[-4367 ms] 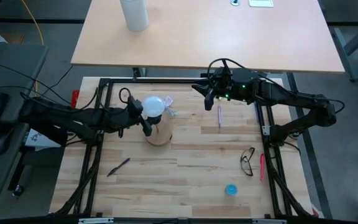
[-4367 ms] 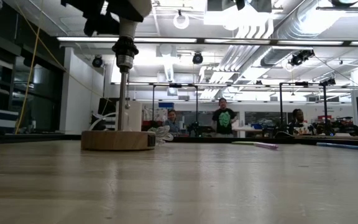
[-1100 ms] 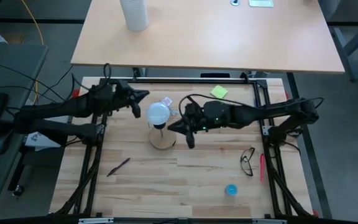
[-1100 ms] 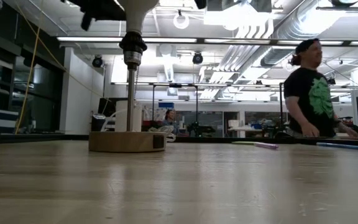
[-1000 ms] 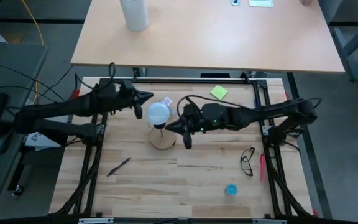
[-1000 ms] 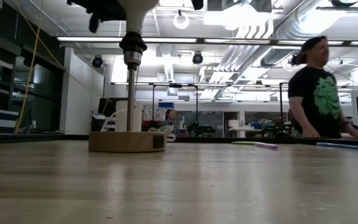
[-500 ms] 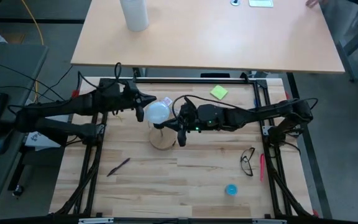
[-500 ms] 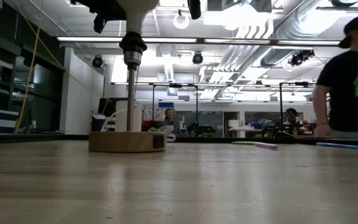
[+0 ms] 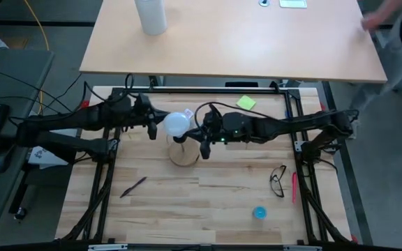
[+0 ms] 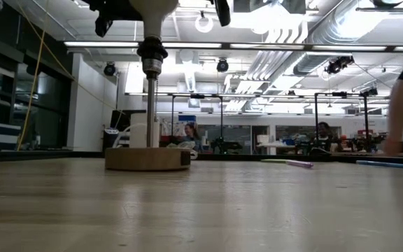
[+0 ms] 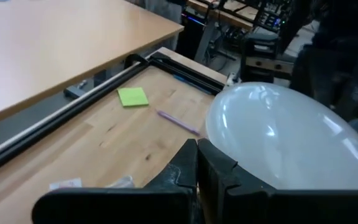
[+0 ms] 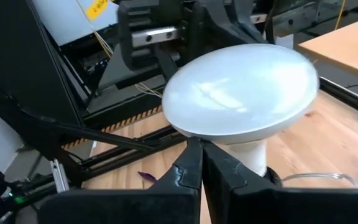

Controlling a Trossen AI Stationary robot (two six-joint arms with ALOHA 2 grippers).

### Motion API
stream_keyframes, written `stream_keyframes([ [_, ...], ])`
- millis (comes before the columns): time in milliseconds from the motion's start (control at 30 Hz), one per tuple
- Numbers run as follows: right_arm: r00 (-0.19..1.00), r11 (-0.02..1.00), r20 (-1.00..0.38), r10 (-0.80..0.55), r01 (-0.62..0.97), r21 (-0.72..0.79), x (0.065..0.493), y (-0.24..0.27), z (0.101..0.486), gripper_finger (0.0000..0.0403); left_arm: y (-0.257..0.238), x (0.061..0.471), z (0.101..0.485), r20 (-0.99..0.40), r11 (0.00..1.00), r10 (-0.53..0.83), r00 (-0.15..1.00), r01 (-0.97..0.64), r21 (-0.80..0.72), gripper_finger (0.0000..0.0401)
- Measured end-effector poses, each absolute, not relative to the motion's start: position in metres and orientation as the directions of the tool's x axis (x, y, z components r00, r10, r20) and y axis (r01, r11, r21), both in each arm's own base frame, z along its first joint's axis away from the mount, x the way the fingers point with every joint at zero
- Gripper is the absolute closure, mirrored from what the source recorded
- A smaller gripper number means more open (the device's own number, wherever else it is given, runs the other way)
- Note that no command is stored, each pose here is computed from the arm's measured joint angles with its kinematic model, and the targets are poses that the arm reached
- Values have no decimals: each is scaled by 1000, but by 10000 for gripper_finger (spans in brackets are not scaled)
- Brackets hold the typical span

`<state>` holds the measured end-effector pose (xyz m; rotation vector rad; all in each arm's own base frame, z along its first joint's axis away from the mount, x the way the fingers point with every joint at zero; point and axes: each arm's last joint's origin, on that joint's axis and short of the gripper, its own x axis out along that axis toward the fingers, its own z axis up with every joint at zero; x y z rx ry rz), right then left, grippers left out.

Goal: Screw lightbulb
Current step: Remove the lightbulb from the lamp

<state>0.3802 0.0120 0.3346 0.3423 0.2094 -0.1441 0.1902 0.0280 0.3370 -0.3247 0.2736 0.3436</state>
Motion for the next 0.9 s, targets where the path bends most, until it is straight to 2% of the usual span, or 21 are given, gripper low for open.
stream_keyframes([
  [333,944,925,-261,-199,270,270,371,0,339,403,18,178,339,-328,878,241,913,-349,-328,401],
  [500,925,904,-247,-288,348,250,368,-15,342,403,10,175,340,-326,886,157,932,-279,-372,401],
  [733,913,900,-263,-312,372,225,363,-32,345,403,-3,175,340,-330,892,113,937,-242,-381,401],
  [900,886,894,-320,-335,406,188,346,-43,352,403,-5,173,341,-325,895,132,936,-254,-367,401],
])
